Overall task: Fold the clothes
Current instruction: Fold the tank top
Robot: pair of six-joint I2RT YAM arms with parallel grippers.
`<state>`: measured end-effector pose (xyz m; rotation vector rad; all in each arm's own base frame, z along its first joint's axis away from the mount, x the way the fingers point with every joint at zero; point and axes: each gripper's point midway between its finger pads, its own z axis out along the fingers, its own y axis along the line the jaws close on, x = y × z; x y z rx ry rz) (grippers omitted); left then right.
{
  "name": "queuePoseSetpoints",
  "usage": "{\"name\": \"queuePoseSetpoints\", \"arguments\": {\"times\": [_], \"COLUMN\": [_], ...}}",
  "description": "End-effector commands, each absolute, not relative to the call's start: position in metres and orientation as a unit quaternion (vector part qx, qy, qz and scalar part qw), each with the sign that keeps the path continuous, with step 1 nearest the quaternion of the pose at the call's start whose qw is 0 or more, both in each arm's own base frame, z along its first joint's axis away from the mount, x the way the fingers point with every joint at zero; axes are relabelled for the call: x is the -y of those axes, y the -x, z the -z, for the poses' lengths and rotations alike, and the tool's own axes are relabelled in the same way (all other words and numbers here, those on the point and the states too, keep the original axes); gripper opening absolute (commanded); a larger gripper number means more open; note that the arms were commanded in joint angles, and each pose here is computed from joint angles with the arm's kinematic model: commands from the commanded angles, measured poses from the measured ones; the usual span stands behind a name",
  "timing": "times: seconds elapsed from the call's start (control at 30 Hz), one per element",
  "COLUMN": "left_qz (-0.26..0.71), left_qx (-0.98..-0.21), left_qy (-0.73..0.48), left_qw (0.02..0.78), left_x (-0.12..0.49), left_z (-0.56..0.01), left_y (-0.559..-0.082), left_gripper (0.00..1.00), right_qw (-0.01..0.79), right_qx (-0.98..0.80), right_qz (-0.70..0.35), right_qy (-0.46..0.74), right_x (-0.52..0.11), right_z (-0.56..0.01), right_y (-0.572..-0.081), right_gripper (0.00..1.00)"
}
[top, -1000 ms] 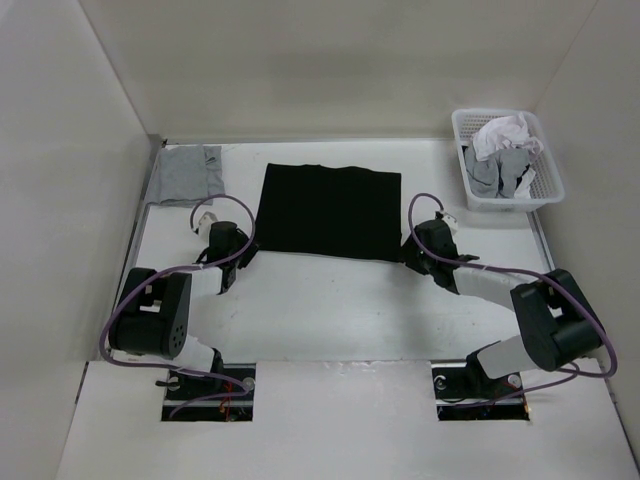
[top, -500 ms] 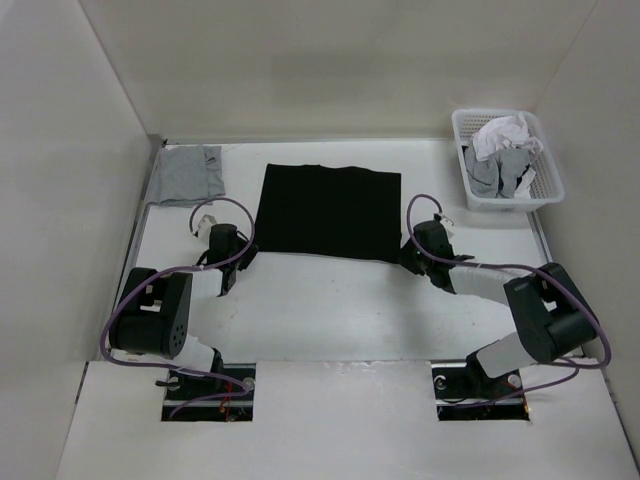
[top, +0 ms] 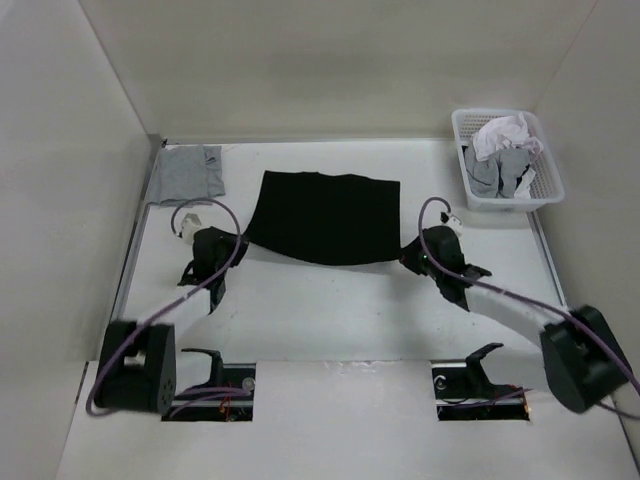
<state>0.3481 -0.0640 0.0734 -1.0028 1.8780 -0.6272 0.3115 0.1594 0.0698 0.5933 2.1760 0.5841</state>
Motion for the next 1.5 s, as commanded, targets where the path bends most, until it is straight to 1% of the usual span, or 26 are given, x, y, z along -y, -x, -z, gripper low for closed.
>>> {"name": "queuePoseSetpoints", "arguments": {"times": [0.0,0.13,0.27,0.33,0.43,0.5,0.6,0.67,0.73,0.8,0.87,0.93,1.03,1.13,1.27,1.37,1.47], "left_qz": [0.297,0.311,0.324,0.319,0.324,0.323,0.307,0.297,0.284,0.278,0.274,0.261,0.247,0.248,0.245,0.254,0.276], "left_qx": [-0.705,-0.681,-0.649,-0.631,-0.616,-0.61,-0.626,-0.655,-0.683,-0.705,-0.718,-0.723,-0.728,-0.736,-0.733,-0.729,-0.721], "left_qy": [0.387,0.351,0.302,0.29,0.277,0.276,0.282,0.291,0.304,0.316,0.327,0.34,0.351,0.354,0.374,0.383,0.381], "left_qw": [0.514,0.563,0.619,0.645,0.663,0.669,0.659,0.631,0.6,0.571,0.549,0.542,0.535,0.521,0.513,0.506,0.509], "left_x": [0.054,0.048,0.049,0.044,0.043,0.041,0.04,0.044,0.049,0.055,0.059,0.06,0.063,0.071,0.064,0.058,0.063], "left_z": [-0.148,-0.221,-0.303,-0.334,-0.365,-0.374,-0.36,-0.329,-0.291,-0.254,-0.227,-0.206,-0.188,-0.177,-0.166,-0.166,-0.18], "left_y": [-0.344,-0.311,-0.262,-0.239,-0.213,-0.205,-0.211,-0.228,-0.25,-0.272,-0.293,-0.318,-0.356,-0.402,-0.451,-0.467,-0.459], "left_gripper": [0.0,0.0,0.0,0.0,0.0,0.0,0.0,0.0,0.0,0.0,0.0,0.0,0.0,0.0,0.0,0.0,0.0], "right_qw": [0.458,0.49,0.521,0.53,0.528,0.523,0.516,0.522,0.528,0.51,0.49,0.466,0.449,0.43,0.424,0.432,0.44], "right_qx": [-0.829,-0.812,-0.785,-0.77,-0.76,-0.755,-0.757,-0.769,-0.788,-0.813,-0.825,-0.833,-0.839,-0.85,-0.85,-0.845,-0.843], "right_qz": [-0.25,-0.272,-0.306,-0.329,-0.359,-0.378,-0.389,-0.359,-0.304,-0.27,-0.271,-0.278,-0.269,-0.256,-0.261,-0.259,-0.258], "right_qy": [-0.201,-0.16,-0.135,-0.131,-0.125,-0.119,-0.098,-0.086,-0.082,-0.08,-0.08,-0.108,-0.15,-0.165,-0.173,-0.18,-0.171], "right_x": [-0.157,-0.148,-0.129,-0.12,-0.111,-0.112,-0.126,-0.137,-0.146,-0.159,-0.17,-0.167,-0.155,-0.156,-0.159,-0.155,-0.155], "right_z": [-0.13,-0.191,-0.261,-0.291,-0.319,-0.331,-0.333,-0.318,-0.295,-0.261,-0.232,-0.197,-0.166,-0.146,-0.143,-0.153,-0.164], "right_y": [-0.301,-0.251,-0.194,-0.172,-0.15,-0.142,-0.14,-0.148,-0.167,-0.193,-0.221,-0.262,-0.311,-0.358,-0.413,-0.434,-0.429], "right_gripper": [0.0,0.0,0.0,0.0,0.0,0.0,0.0,0.0,0.01,0.0,0.0,0.0,0.0,0.0,0.0,0.0,0.0]}}
